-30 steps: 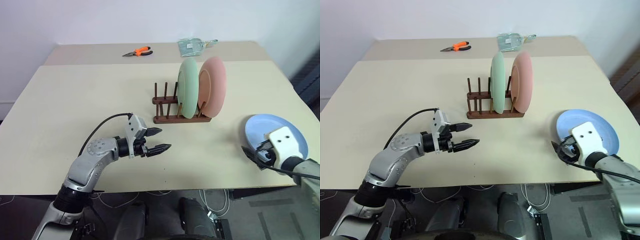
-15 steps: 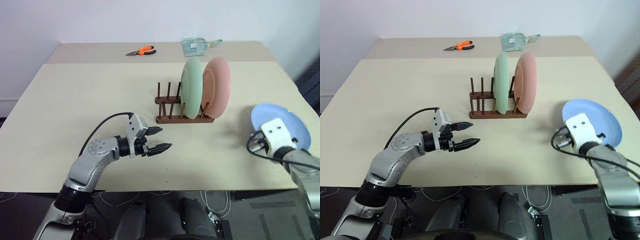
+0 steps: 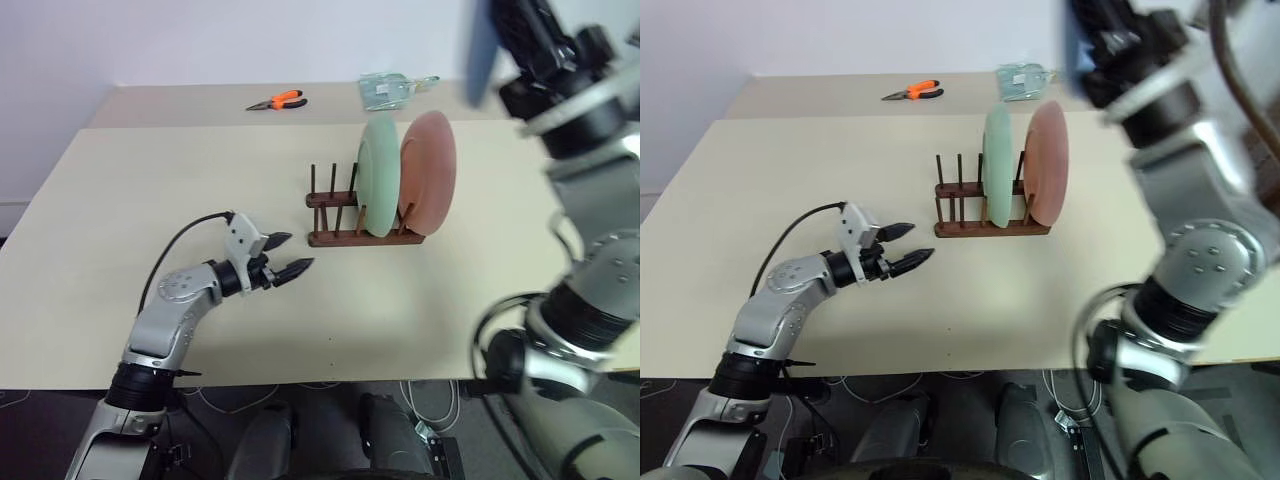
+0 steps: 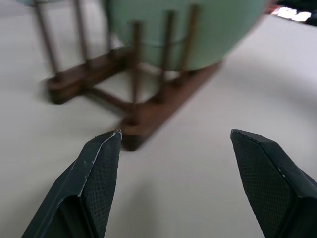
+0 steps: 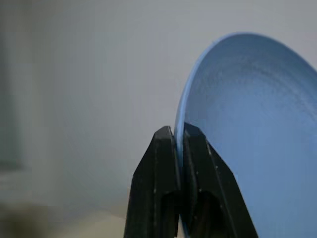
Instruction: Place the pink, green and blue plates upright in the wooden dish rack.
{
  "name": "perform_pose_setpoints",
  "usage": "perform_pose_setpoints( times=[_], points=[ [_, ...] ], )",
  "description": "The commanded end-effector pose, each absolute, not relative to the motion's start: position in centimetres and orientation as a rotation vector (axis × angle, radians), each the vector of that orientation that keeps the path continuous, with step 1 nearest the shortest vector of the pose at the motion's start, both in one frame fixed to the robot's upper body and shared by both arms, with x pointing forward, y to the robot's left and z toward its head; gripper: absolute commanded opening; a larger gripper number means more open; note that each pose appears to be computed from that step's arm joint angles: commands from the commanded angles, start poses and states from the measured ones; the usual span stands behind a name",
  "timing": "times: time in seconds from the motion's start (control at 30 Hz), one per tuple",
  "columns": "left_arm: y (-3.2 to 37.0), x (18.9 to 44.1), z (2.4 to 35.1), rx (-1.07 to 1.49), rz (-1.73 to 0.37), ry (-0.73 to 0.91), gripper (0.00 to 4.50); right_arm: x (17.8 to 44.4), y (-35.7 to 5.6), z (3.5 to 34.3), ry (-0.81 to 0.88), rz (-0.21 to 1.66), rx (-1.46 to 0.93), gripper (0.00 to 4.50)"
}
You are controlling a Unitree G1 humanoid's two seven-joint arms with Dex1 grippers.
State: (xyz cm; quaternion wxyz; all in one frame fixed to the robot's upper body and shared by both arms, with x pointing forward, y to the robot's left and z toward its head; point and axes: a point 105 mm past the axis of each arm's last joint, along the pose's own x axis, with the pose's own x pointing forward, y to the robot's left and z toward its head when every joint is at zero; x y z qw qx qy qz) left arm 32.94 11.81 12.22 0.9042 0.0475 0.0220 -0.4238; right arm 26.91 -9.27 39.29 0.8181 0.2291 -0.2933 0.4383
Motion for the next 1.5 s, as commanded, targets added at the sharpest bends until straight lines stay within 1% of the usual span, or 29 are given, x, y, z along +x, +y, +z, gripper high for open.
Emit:
perform_pose_setpoints(
  times=[0.03, 0.13, 0.27, 0.43, 0.6, 0.77, 0.87, 0.9, 0.93, 0.97, 1.03, 1.1, 1.2, 1.27, 1.33, 1.4, 1.43, 1.47, 1.5],
  points=[
    [13.9, 33.1, 12.8, 0.122, -0.813, 0.011, 3.62, 26.5, -6.7, 39.0, -0.525, 1.056, 0.688, 0.04],
    [14.5, 32.6, 12.7, 0.115, -0.802, 0.015, 3.62, 28.2, -4.6, 36.7, -0.361, 1.057, 0.767, 0.04],
    [14.9, 31.5, 12.6, 0.086, -0.817, 0.036, 3.62, 31.0, -4.2, 33.8, -0.221, 0.954, 0.806, 0.04],
    [15.0, 30.5, 12.5, 0.075, -0.835, 0.061, 3.62, 31.9, -4.1, 32.1, -0.142, 0.920, 0.854, 0.04],
    [15.0, 30.5, 12.4, 0.077, -0.831, 0.065, 3.62, 33.2, -4.1, 31.0, -0.076, 0.863, 0.917, 0.04],
    [14.6, 30.5, 12.5, 0.078, -0.835, 0.063, 3.62, 35.3, -4.3, 29.6, -0.009, 0.776, 0.948, 0.04],
    [14.5, 30.6, 12.5, 0.080, -0.836, 0.062, 3.62, 36.4, -4.7, 29.4, -0.006, 0.728, 0.928, 0.89],
    [14.4, 30.6, 12.6, 0.081, -0.836, 0.061, 3.62, 36.6, -4.8, 29.7, -0.030, 0.719, 0.884, 1.26],
    [14.4, 30.6, 12.6, 0.081, -0.837, 0.061, 3.62, 36.6, -4.9, 30.2, -0.063, 0.720, 0.833, 1.84],
    [14.4, 30.6, 12.6, 0.082, -0.837, 0.061, 3.62, 36.2, -4.9, 30.9, -0.110, 0.733, 0.763, 2.28],
    [14.2, 30.6, 12.5, 0.082, -0.837, 0.063, 3.62, 34.8, -4.8, 32.6, -0.228, 0.783, 0.559, 2.28],
    [14.2, 30.6, 12.5, 0.086, -0.835, 0.063, 3.62, 32.7, -5.1, 33.8, -0.346, 0.841, 0.336, 2.28],
    [14.4, 30.9, 12.6, 0.092, -0.813, 0.053, 3.62, 30.2, -7.0, 34.3, -0.451, 0.896, 0.105, 2.28],
    [14.8, 31.3, 12.6, 0.108, -0.783, 0.046, 3.62, 29.1, -9.9, 33.9, -0.460, 0.873, 0.004, 2.28],
    [15.6, 31.7, 12.6, 0.137, -0.739, 0.035, 3.62, 28.9, -13.9, 32.8, -0.406, 0.792, -0.029, 2.28],
    [16.5, 32.2, 12.4, 0.163, -0.693, 0.036, 3.62, 28.7, -18.0, 30.7, -0.297, 0.694, -0.070, 2.82],
    [16.7, 32.4, 12.3, 0.172, -0.680, 0.038, 3.62, 28.5, -19.3, 29.9, -0.256, 0.666, -0.090, 3.15],
    [16.8, 32.5, 12.2, 0.183, -0.673, 0.038, 3.62, 28.3, -20.4, 29.2, -0.226, 0.642, -0.098, 3.61],
    [17.2, 32.6, 12.0, 0.199, -0.663, 0.041, 3.62, 28.2, -22.2, 27.6, -0.160, 0.579, -0.124, 4.07]
  ],
)
